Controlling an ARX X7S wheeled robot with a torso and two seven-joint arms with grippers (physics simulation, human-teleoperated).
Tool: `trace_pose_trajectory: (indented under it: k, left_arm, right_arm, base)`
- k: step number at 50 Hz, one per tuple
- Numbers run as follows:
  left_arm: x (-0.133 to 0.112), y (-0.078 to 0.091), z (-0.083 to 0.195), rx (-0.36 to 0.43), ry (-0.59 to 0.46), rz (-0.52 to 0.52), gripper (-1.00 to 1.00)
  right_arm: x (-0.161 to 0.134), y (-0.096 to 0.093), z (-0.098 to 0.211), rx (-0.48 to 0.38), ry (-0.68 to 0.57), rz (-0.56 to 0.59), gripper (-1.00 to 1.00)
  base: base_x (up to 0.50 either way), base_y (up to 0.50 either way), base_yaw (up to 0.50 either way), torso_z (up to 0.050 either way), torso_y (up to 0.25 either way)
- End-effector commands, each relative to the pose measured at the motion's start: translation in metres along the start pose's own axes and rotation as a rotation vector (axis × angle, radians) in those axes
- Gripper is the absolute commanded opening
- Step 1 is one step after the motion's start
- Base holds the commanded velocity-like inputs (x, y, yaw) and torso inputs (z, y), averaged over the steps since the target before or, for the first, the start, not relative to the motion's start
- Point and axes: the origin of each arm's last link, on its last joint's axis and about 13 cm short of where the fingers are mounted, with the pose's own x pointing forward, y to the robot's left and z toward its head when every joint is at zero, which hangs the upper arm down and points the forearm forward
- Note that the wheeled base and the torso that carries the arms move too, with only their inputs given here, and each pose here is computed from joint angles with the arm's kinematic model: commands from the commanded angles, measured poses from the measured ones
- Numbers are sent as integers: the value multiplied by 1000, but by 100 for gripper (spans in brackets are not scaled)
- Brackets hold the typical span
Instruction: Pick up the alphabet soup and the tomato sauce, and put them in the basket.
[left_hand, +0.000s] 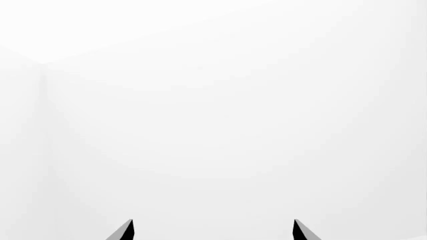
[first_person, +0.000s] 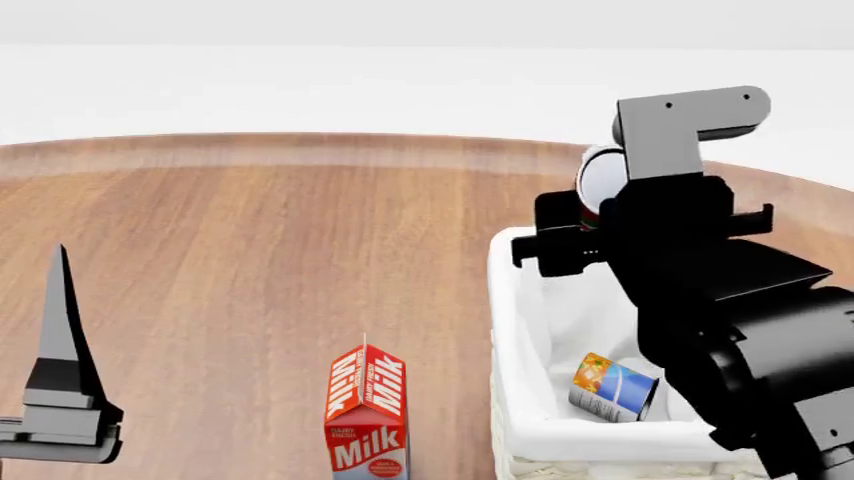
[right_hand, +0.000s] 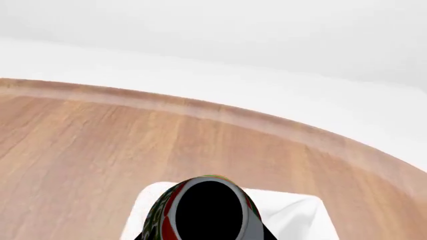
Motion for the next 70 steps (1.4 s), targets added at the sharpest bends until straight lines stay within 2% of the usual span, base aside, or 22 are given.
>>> trace_pose_trajectory:
  k: [1,8,28,57,58,70]
  left_arm:
    - [1,0,0,-2,-1,1,100]
    - [0,1,-2,-3,2,2,100]
    - [0,0,-1,-4,-1,2,100]
    - [-1,1,-1,-6,3,8,100]
    - [-1,1,-1,-6,3,8,100]
    - [-1,0,-3,-8,7,7,100]
  right_arm:
    - [30,0,-14,-21,69,-67,-100]
    - [43,-5,-23,23,119,-122,-100]
    - [43,-3,-57,27,239,-145,-100]
    - [43,-4,-56,25,253,-163,-100]
    - [43,-4,-56,24,255,-164,100]
    - [43,-1,-55,23,250,-152,100]
  base:
    - [0,0,0,0,0]
    - [0,0,0,0,0]
    - [0,0,0,0,0]
    - [0,0,0,0,0]
    - [0,0,0,0,0]
    - [0,0,0,0,0]
